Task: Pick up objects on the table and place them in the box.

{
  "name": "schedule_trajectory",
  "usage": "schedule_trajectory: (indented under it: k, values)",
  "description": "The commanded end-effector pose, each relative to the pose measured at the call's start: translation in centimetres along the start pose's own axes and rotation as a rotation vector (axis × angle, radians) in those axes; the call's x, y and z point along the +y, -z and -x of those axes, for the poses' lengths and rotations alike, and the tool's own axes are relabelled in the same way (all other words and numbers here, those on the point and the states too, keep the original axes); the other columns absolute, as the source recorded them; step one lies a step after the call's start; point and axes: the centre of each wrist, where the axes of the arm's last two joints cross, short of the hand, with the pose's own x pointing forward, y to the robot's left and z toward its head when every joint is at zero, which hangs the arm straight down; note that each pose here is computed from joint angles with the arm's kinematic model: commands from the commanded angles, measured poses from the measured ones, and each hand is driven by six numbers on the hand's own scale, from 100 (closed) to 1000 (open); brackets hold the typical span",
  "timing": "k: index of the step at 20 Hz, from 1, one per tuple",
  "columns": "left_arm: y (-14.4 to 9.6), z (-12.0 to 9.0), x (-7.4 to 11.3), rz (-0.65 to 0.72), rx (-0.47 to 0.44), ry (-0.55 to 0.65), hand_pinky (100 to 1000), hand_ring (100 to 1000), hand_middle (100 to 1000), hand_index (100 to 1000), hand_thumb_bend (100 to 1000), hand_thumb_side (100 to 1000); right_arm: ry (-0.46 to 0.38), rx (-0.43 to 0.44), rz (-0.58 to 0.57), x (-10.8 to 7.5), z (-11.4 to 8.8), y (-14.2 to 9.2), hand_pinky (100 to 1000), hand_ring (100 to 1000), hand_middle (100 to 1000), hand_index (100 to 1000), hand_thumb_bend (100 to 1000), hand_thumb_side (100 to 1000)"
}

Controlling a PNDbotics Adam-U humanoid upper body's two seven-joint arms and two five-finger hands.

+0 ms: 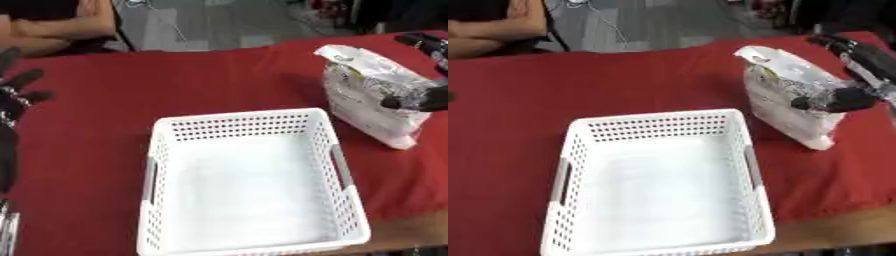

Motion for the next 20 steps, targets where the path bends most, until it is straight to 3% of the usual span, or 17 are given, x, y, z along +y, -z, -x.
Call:
schedule_trajectory:
  k: [1,14,15,16,17,18,19,20]
  values:
    - [0.4,-0.6,0.2,0.006,-0.028,0.004,738,862,979,956,757,1000,-0.035,0.032,-0.009,-0.9,1.0,-0.7,899,917,922,1000,819,745]
    - [0.4,-0.6,0.2,0.014,-0.029,0.002,740,862,978,956,753,1000,-0.021,0.088,-0.086,1.3,2.4,-1.3,887,896,899,1000,818,714]
    - [0.4,-0.6,0.2,0.014,-0.029,0.002,740,862,979,956,753,1000,-0.021,0.088,-0.088,1.4,2.4,-1.3,818,846,880,1000,816,707]
    - [0.4,-0.6,0.2,0.014,-0.029,0.001,740,862,979,956,753,1000,-0.021,0.088,-0.09,1.4,2.4,-1.3,840,860,885,1000,817,710]
    - [0.4,-0.6,0.2,0.015,-0.03,0.001,741,863,979,956,752,1000,-0.022,0.087,-0.09,1.4,2.4,-1.3,650,744,817,961,735,661]
    - [0.4,-0.6,0.2,0.015,-0.03,0.001,741,863,979,956,752,1000,-0.023,0.086,-0.086,1.4,2.4,-1.3,650,744,817,961,735,661]
    - [0.4,-0.6,0.2,0.016,-0.03,0.001,741,863,980,956,752,1000,-0.025,0.086,-0.078,1.3,2.4,-1.3,466,609,704,872,589,608]
    - [0.4,-0.6,0.2,0.016,-0.029,0.001,741,863,980,956,751,1000,-0.027,0.086,-0.068,1.2,2.3,-1.3,465,578,662,836,538,594]
